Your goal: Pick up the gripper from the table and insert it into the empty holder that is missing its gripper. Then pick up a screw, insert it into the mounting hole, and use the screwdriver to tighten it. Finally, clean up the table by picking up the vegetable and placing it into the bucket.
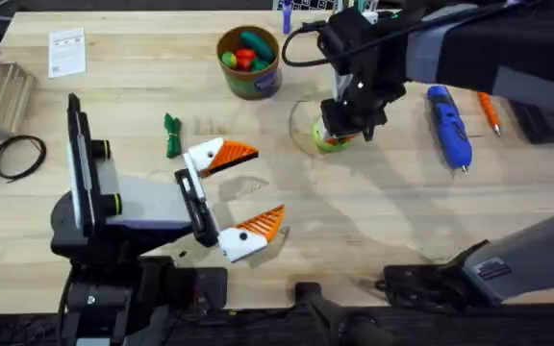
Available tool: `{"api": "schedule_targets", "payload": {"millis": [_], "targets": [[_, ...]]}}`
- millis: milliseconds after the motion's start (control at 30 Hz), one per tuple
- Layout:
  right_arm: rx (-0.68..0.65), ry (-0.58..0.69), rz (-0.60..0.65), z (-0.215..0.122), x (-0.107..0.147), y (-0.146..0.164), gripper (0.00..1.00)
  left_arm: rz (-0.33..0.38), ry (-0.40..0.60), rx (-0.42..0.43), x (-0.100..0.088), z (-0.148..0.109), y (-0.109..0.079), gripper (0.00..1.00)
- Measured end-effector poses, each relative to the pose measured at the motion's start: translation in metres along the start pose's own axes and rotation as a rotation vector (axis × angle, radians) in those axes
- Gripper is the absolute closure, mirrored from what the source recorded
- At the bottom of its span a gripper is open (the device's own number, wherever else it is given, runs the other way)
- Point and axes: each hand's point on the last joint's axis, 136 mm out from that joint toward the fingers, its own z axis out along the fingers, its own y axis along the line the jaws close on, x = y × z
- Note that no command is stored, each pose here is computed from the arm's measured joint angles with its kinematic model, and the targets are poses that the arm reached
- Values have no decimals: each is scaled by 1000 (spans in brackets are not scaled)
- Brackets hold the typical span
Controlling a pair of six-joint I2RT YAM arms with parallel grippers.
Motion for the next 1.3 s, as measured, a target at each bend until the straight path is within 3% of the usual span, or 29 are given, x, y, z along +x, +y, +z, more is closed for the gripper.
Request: {"api": "schedule_targets", "payload": {"millis": [133,667,767,1067,1300], "targets": [[2,-1,1,0,0,0,987,0,0,0,0,0,0,15],[45,6,1,-11,7,-11,995,0,0,0,0,0,0,15],[49,14,-7,-30,14,-14,995,0,0,0,0,0,0,15],[21,-78,-33,-128,-1,-16,995,0,0,0,0,0,0,15],[13,-103,-118,-167,0,-13,995,0,0,0,0,0,0,15]]}}
